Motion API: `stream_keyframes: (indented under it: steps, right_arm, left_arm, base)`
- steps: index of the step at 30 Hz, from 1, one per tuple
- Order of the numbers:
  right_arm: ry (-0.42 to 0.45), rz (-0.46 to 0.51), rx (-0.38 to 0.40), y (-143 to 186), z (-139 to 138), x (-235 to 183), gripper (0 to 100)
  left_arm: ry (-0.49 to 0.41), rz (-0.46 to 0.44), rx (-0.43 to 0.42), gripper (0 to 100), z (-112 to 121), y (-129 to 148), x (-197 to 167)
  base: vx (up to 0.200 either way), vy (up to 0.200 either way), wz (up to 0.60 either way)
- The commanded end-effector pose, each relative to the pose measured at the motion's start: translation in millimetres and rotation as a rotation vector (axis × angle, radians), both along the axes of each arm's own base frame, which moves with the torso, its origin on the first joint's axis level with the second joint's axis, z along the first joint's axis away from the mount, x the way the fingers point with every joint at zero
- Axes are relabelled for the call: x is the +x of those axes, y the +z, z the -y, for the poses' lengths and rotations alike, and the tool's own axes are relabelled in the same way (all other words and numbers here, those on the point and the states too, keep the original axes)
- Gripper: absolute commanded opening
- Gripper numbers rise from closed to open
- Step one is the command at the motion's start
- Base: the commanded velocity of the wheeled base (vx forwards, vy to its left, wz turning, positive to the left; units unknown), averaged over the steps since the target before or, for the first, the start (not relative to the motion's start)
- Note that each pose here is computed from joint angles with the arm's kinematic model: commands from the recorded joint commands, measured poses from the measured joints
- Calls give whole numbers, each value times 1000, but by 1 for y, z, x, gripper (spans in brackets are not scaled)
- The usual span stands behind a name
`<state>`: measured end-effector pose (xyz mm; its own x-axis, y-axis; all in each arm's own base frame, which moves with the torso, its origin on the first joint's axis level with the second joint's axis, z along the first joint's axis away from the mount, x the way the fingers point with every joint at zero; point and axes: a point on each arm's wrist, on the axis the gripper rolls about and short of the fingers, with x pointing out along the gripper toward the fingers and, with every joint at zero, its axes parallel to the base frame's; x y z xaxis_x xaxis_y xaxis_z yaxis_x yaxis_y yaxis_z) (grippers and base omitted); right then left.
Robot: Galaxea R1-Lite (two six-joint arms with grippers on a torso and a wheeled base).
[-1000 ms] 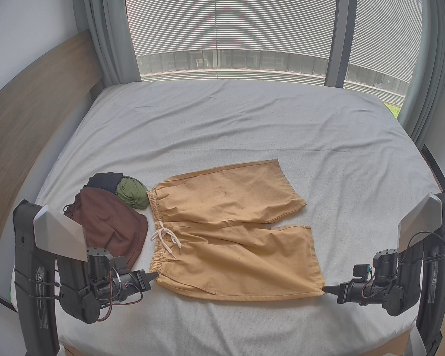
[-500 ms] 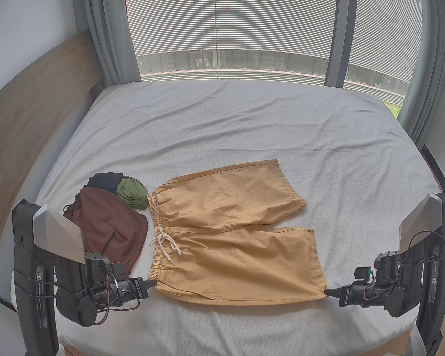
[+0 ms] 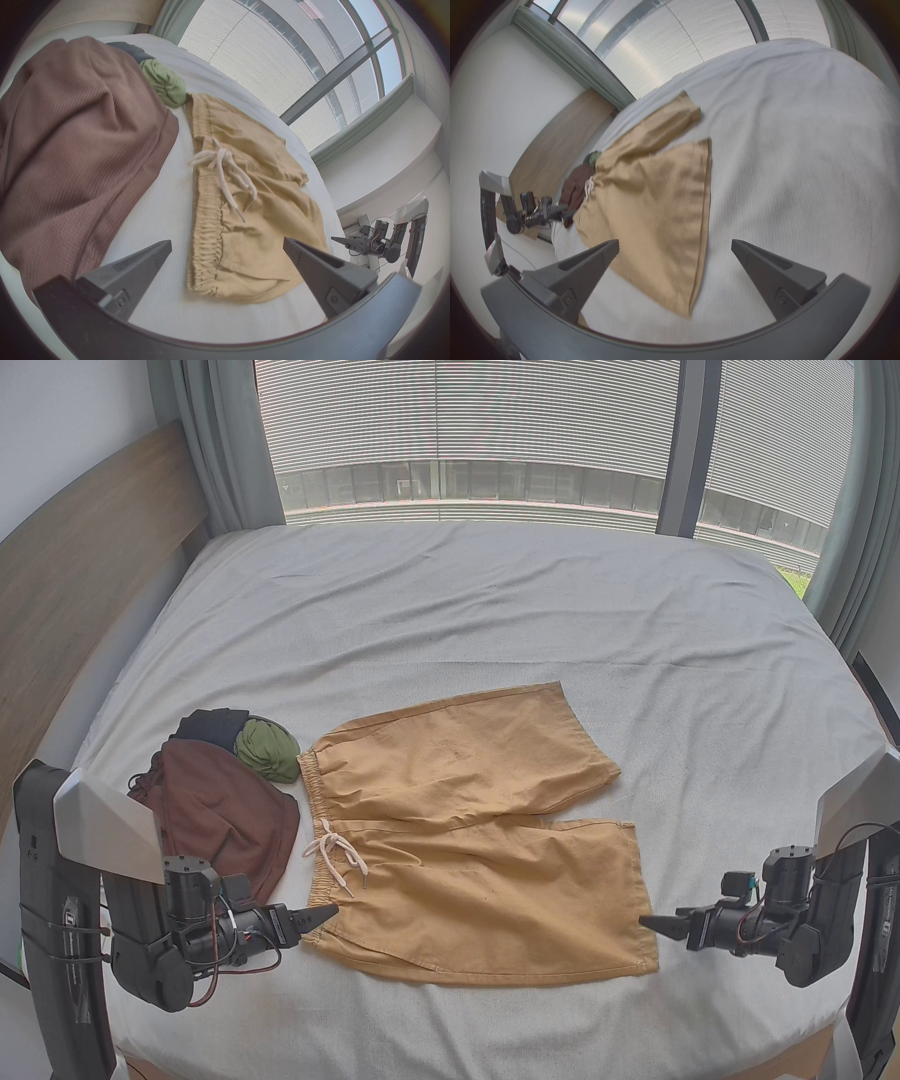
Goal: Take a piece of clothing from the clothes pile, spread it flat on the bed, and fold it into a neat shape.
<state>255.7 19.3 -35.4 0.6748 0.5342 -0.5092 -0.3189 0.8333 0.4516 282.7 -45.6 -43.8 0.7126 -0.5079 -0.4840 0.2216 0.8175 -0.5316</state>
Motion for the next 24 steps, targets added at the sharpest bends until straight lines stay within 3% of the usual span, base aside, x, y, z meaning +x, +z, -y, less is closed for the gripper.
stream_keyframes:
  steps: [1,5,12,24]
  right_arm:
    - [-36,189,83,37,-4,37,100]
    - [-51,252,129,41,-7,67,100]
    - [-60,257,129,4,-6,103,100]
    - [-103,243,172,-9,-14,119,100]
  left_arm:
    - [17,85,-19,100,2,21,9]
    - [26,102,-12,100,3,21,14]
    - [25,125,-16,100,5,23,18]
    - [23,111,-16,100,5,20,18]
  base:
    - [0,0,0]
    - [0,0,0]
    - [0,0,0]
    - [0,0,0]
